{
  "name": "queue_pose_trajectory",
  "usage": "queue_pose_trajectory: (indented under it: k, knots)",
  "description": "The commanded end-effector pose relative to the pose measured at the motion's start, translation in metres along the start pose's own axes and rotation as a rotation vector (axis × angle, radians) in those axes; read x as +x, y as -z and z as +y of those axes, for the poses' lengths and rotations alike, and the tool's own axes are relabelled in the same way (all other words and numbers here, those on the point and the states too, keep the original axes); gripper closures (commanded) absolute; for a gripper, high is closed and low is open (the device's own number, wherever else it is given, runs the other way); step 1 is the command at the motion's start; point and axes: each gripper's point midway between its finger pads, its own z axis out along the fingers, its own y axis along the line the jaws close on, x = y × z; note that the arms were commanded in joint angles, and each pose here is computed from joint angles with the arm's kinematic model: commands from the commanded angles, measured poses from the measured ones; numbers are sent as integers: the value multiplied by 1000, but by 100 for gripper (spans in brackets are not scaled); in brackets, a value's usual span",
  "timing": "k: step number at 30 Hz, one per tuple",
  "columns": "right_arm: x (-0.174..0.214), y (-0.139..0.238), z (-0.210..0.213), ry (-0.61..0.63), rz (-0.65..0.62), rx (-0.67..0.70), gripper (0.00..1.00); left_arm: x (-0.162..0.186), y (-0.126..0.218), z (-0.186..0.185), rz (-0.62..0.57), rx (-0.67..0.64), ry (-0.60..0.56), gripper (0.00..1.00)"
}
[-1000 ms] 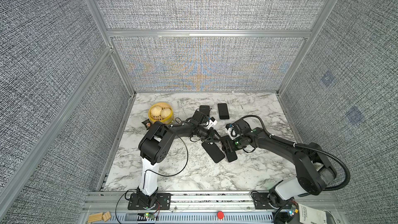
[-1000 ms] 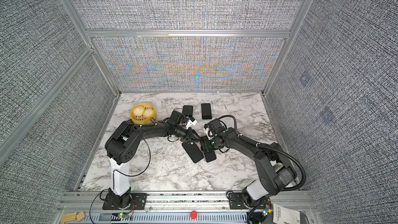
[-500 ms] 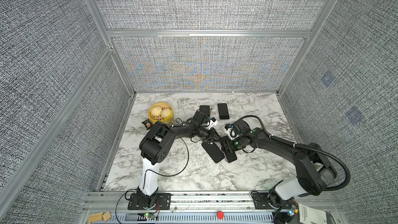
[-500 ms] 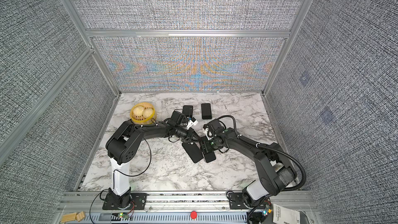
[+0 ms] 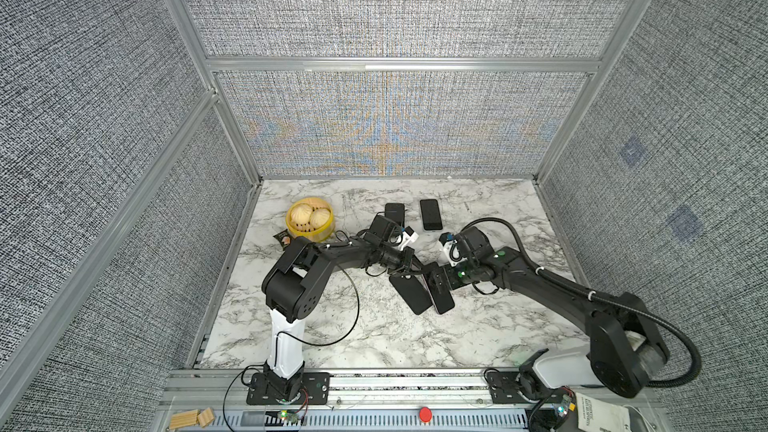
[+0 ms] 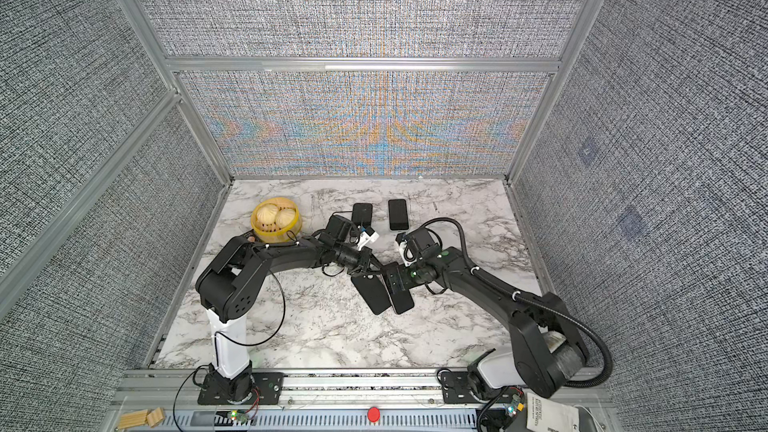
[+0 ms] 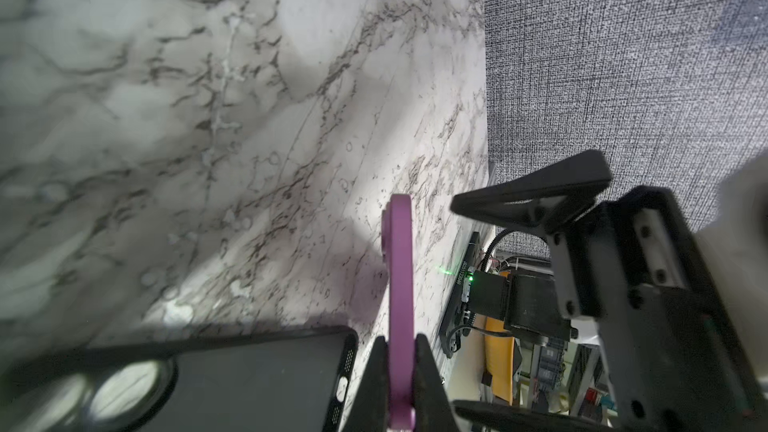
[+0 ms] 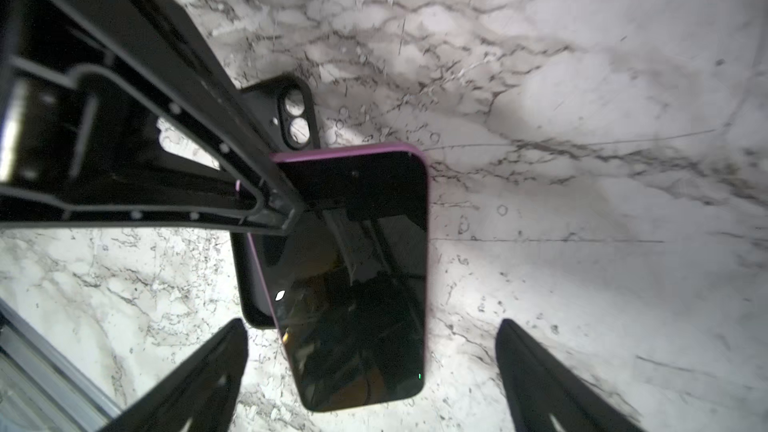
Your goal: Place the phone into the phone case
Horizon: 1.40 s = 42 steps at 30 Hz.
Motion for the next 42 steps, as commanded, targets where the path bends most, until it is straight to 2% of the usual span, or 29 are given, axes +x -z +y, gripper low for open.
queue_pose_trajectory:
  k: [1, 6, 11, 14, 21, 24, 33, 42]
  knots:
    - [-1, 14, -7, 21, -29, 46, 1, -8, 6, -17, -39, 39, -18, 100]
    - [-1, 39, -11, 20, -111, 53, 1, -16, 15, -30, -90, 91, -21, 100]
    - [-7, 65, -8, -91, -225, -27, 1, -32, 31, -44, -164, 171, -20, 100]
    - [-10, 77, -4, -232, -286, -134, 3, -42, 40, -49, -208, 209, -7, 100]
    - [-23, 83, 3, -626, -472, -476, 19, -56, 50, -58, -287, 286, 25, 100]
    - [-25, 88, -1, -747, -527, -577, 25, -60, 53, -61, -317, 338, 43, 100]
    - [-15, 88, -27, -872, -611, -630, 32, -62, 58, -61, -371, 430, 79, 100]
    - [-27, 86, -28, -866, -648, -703, 38, -63, 62, -68, -382, 461, 75, 100]
